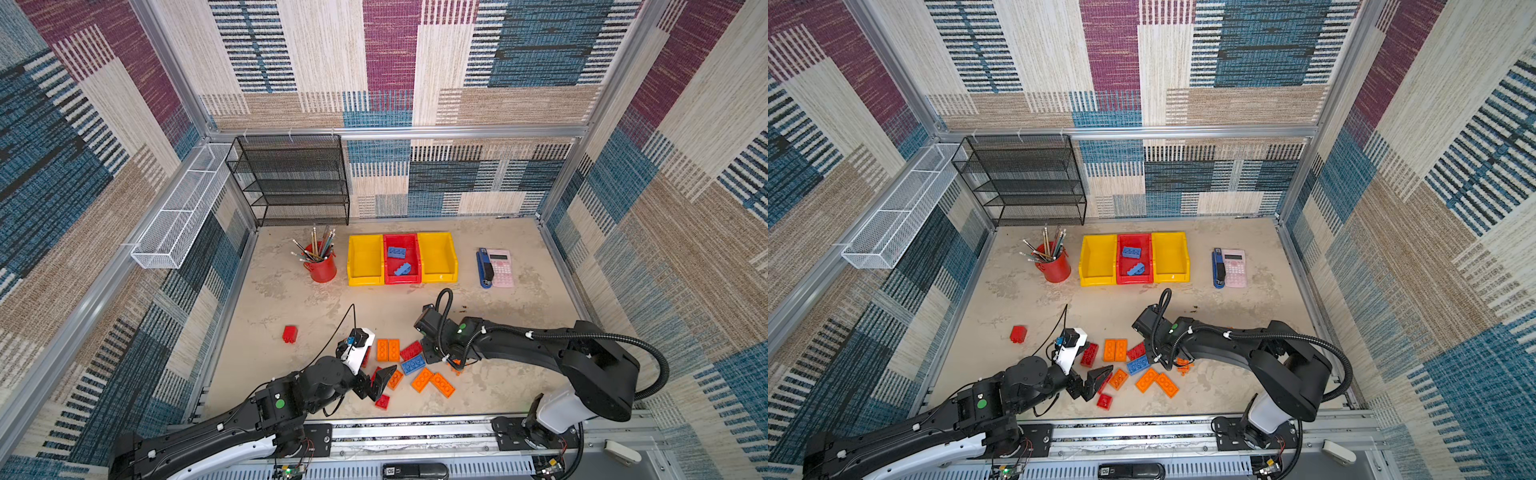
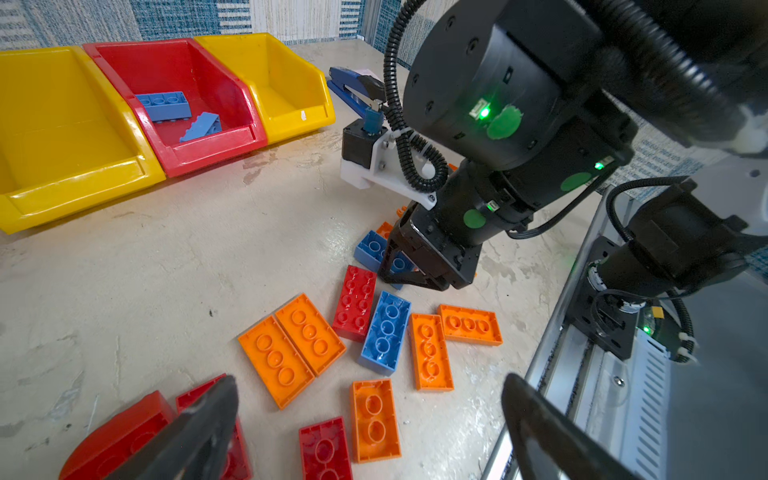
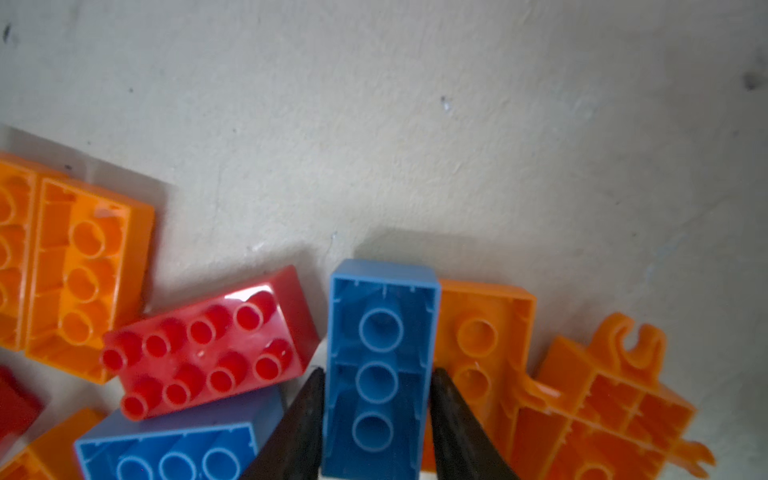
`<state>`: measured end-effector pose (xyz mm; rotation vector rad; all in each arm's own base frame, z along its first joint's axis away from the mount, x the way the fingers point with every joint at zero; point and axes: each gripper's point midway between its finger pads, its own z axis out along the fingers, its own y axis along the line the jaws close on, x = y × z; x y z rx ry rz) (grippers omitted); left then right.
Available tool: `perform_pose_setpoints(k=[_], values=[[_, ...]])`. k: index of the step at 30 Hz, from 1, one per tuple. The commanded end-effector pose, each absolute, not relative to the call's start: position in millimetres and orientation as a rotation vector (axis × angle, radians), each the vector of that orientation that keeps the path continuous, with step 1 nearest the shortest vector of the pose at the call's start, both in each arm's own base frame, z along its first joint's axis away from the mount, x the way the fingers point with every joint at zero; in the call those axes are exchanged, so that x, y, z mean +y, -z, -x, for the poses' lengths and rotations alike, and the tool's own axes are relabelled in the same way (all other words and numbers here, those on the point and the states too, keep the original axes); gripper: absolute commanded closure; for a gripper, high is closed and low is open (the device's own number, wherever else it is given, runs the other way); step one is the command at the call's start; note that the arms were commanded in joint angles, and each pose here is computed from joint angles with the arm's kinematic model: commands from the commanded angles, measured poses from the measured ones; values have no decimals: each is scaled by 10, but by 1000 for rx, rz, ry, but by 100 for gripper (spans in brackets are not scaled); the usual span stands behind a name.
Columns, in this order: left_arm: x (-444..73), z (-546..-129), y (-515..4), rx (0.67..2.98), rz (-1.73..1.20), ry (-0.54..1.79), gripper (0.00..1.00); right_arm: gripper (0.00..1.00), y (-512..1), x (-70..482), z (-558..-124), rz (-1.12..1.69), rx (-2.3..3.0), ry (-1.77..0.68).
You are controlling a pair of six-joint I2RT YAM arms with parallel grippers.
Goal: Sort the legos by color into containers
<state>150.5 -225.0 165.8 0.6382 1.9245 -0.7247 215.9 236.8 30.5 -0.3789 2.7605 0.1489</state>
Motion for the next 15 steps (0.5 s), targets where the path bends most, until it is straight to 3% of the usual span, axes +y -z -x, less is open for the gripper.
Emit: perform_pose_setpoints(k=[1, 15], values=[[-2237, -1510, -1632, 1922, -655, 702, 1, 60, -347, 2320, -2224, 357, 2737, -91], [-2227, -1552, -1593, 1964, -686, 626, 1, 61, -764, 2640, -2593, 395, 2627, -150]])
